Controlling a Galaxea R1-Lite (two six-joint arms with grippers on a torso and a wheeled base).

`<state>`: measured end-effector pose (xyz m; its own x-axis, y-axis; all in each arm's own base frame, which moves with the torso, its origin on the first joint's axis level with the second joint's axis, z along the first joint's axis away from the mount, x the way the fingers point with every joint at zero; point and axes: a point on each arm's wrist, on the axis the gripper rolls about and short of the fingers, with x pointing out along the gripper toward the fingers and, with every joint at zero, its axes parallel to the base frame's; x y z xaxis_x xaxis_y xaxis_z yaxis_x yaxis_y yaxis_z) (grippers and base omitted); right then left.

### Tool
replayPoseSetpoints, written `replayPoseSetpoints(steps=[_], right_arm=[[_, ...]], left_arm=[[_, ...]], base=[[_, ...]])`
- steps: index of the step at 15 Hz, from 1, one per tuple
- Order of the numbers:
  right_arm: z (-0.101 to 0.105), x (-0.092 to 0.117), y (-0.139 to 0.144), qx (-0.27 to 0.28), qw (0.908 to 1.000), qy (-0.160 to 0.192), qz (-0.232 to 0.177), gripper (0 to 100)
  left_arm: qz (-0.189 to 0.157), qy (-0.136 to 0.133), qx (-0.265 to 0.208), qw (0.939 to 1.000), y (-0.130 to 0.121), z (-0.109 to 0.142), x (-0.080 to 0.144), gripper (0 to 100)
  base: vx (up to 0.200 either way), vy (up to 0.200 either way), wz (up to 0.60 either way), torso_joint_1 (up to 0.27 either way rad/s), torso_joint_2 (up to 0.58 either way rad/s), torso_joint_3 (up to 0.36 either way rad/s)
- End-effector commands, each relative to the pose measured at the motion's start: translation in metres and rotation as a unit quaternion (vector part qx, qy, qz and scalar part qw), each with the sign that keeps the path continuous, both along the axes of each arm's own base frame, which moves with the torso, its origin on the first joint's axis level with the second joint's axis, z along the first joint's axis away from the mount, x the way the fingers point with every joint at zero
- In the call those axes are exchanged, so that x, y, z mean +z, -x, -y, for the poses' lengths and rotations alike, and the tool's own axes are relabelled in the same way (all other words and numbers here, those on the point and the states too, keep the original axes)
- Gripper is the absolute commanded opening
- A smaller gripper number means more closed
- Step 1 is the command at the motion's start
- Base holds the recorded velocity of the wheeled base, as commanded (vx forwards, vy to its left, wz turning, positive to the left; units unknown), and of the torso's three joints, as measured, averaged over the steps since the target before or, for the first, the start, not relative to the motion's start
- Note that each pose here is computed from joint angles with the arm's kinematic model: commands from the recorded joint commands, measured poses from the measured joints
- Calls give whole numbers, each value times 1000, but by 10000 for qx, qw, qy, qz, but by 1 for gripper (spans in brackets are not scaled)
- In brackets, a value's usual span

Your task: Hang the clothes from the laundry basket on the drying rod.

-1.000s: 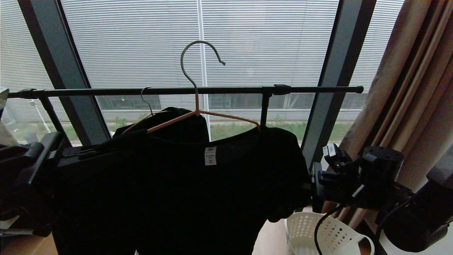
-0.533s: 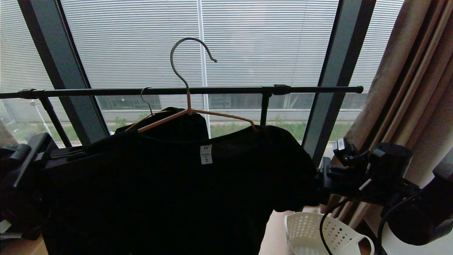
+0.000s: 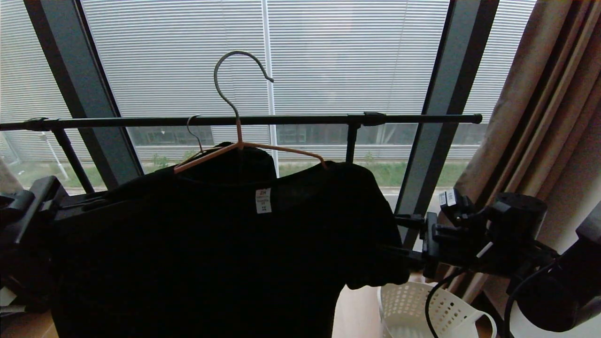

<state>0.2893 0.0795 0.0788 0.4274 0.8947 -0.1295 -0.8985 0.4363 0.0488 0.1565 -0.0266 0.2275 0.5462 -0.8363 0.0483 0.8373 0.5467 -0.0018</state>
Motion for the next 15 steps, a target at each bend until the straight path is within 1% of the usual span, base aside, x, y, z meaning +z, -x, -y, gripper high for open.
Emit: replayPoseSetpoints(steps=[1, 3, 4, 5, 7, 8, 9, 10, 12, 13, 15], right_arm=[[0, 2, -1, -3, 10000, -10, 52, 100], [0, 4, -3, -18, 9999, -23, 119, 100], [0, 9, -3, -63, 9998, -30, 196, 100], [0, 11, -4, -109, 9997, -35, 236, 100], [0, 17, -7, -487, 9981, 4, 377, 100], [0, 19, -7, -608, 9972, 13, 426, 100], [-1, 21, -6, -646, 9969, 14, 450, 100], [0, 25, -4, -670, 9965, -3, 503, 100], [-1, 29, -2, -640, 9964, -22, 562, 100], [-2, 30, -1, -640, 9963, -25, 577, 100], [-2, 30, -1, -632, 9963, -28, 584, 100]], left_arm=[[-9, -1, 83, 10000, -2, -3, 0, 0], [-32, -1, 221, 9998, -5, -7, 0, 0], [-134, -13, 290, 9995, -11, -9, -3, 0], [-160, -21, 329, 9993, -14, -10, -5, 0], [-307, -48, 460, 9985, -31, -14, -9, 0], [-303, -101, 546, 9980, -39, -14, -10, 0], [-292, -137, 608, 9976, -43, -15, -11, 0], [-277, -199, 770, 9965, -55, -16, -11, 0], [-285, -216, 953, 9948, -67, -15, -10, 0], [-287, -219, 1098, 9933, -74, -11, -9, 0], [-381, -247, 1225, 9914, -86, -2, -13, 0]], base=[[0, 0, 0, 0, 0, 0], [0, 0, 0, 0, 0, 0], [0, 0, 0, 0, 0, 0], [0, 0, 0, 0, 0, 0], [0, 0, 0, 0, 0, 0], [0, 0, 0, 0, 0, 0], [0, 0, 0, 0, 0, 0], [0, 0, 0, 0, 0, 0], [0, 0, 0, 0, 0, 0], [0, 0, 0, 0, 0, 0], [0, 0, 0, 0, 0, 0]])
